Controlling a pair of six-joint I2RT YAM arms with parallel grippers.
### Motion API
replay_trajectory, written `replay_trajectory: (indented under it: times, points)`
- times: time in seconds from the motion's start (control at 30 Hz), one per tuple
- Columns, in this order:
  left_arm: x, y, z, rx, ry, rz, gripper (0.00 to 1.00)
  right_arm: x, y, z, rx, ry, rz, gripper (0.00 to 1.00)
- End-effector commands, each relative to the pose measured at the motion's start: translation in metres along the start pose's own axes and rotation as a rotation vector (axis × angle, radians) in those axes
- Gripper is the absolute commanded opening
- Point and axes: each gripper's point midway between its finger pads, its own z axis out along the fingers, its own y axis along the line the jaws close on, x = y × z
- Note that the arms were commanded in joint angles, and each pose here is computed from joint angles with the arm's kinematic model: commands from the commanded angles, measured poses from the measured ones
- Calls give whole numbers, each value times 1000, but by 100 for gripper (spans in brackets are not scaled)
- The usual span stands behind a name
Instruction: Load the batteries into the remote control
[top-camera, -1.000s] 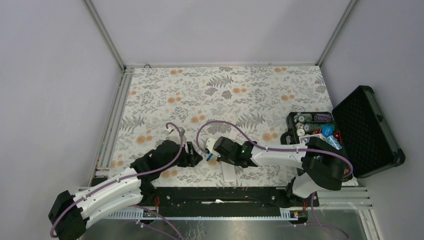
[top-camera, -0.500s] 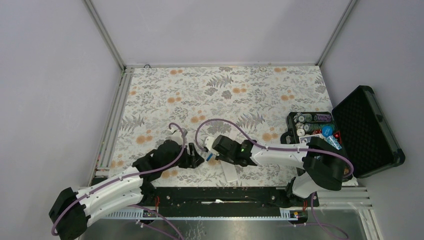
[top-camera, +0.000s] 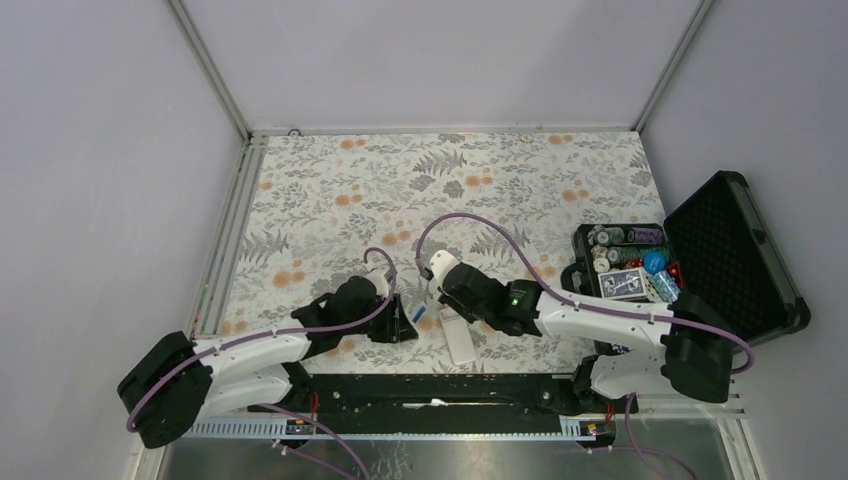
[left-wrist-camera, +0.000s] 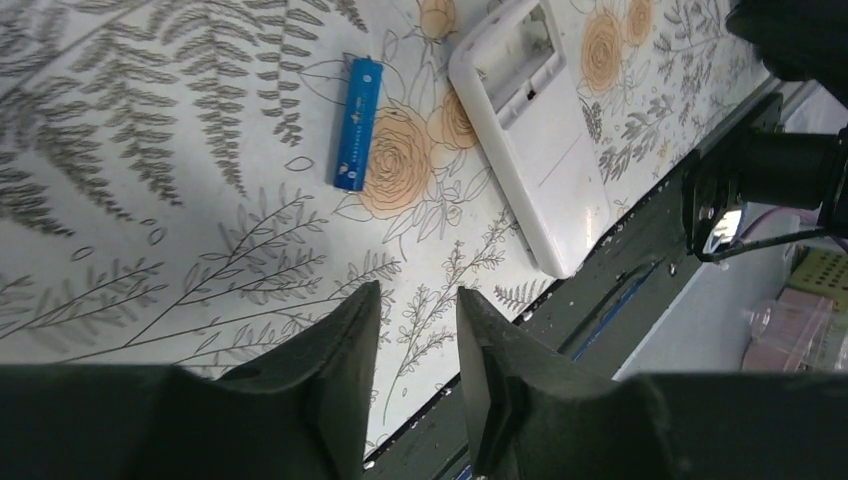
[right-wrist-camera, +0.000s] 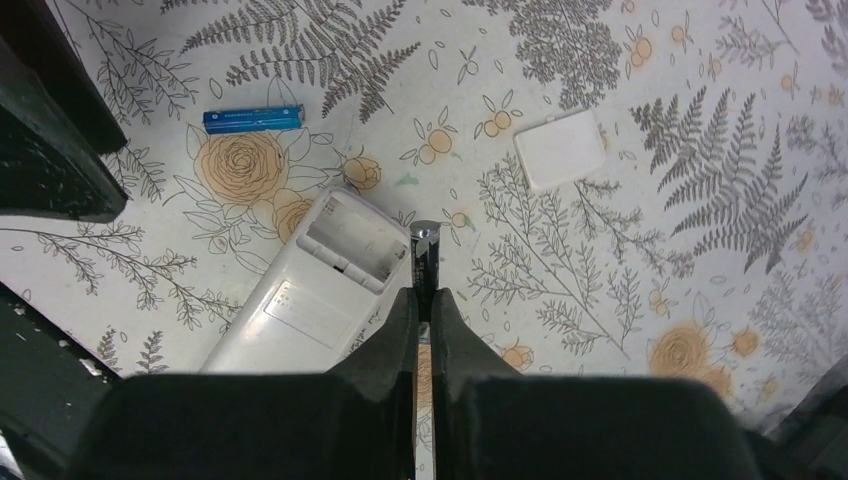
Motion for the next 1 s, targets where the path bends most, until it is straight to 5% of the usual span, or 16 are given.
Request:
replay_trajectory:
  times: [0.0, 0.37, 0.97]
  points:
    - [-23, -51, 3, 177, -33, 10, 35, 3, -11, -10, 70, -32, 176, 0]
    - [-27, -66, 29, 191, 11, -19, 28, 42, -12, -4, 150, 67, 476, 0]
    - [-29, -35, 48, 43, -4, -29, 10, 96, 15, 11, 118, 190, 675, 0]
